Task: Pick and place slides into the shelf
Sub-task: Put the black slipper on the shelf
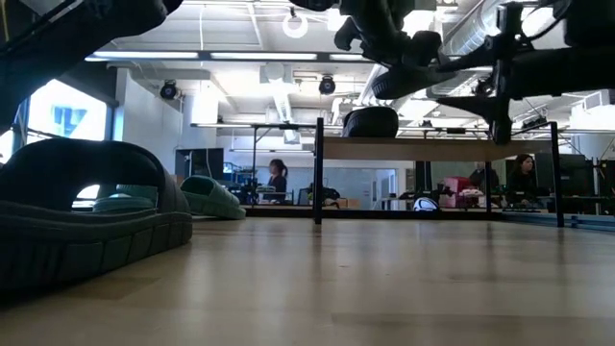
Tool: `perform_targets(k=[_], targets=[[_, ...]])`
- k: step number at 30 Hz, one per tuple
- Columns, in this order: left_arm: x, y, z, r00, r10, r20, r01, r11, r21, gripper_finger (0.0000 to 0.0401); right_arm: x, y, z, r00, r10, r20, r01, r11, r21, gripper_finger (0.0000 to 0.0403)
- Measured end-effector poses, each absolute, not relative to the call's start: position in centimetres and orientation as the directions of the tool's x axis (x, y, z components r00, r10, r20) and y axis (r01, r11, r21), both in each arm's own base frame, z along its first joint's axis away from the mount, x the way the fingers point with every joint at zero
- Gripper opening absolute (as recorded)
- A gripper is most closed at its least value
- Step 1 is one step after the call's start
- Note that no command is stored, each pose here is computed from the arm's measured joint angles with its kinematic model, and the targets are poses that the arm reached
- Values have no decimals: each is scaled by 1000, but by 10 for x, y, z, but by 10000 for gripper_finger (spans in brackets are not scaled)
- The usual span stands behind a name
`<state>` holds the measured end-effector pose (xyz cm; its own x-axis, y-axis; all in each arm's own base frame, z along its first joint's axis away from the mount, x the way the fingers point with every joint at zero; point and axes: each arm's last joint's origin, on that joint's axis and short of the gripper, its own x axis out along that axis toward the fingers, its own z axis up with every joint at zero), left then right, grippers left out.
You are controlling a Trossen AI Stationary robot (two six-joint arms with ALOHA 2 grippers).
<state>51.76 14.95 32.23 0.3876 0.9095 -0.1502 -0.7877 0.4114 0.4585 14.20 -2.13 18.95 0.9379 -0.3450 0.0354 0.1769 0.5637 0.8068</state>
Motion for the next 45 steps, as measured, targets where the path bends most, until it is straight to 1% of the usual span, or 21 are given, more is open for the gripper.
perform_targets(k=[4, 7, 11, 18, 22, 28, 37, 41, 45], targets=[[518, 148, 322, 377, 914, -148, -788, 401, 468, 0, 154, -23, 201, 931, -363, 27, 205, 584, 786, 199], [518, 148, 322, 373, 916, -148, -790, 397, 466, 0, 162, -24, 203, 927, -375, -5, 235, 571, 787, 199], [517, 149, 322, 349, 926, -143, -802, 374, 466, 0, 169, -26, 201, 903, -428, -37, 288, 538, 792, 199], [516, 149, 322, 344, 928, -143, -803, 370, 468, 0, 173, -26, 207, 906, -421, 42, 209, 530, 822, 199], [516, 148, 323, 332, 933, -139, -808, 357, 469, 0, 172, -28, 208, 886, -461, 51, 218, 511, 832, 199], [516, 148, 323, 332, 933, -139, -819, 358, 449, 0, 173, -31, 208, 878, -476, 50, 205, 470, 859, 199], [517, 148, 323, 349, 926, -142, -828, 376, 417, 0, 174, -32, 207, 871, -489, 48, 203, 447, 871, 198], [517, 148, 323, 355, 924, -143, -828, 382, 411, 0, 174, -32, 207, 871, -488, 50, 196, 440, 876, 187], [517, 148, 323, 364, 920, -145, -833, 391, 391, 0, 174, -32, 207, 871, -489, 51, 196, 441, 876, 160]])
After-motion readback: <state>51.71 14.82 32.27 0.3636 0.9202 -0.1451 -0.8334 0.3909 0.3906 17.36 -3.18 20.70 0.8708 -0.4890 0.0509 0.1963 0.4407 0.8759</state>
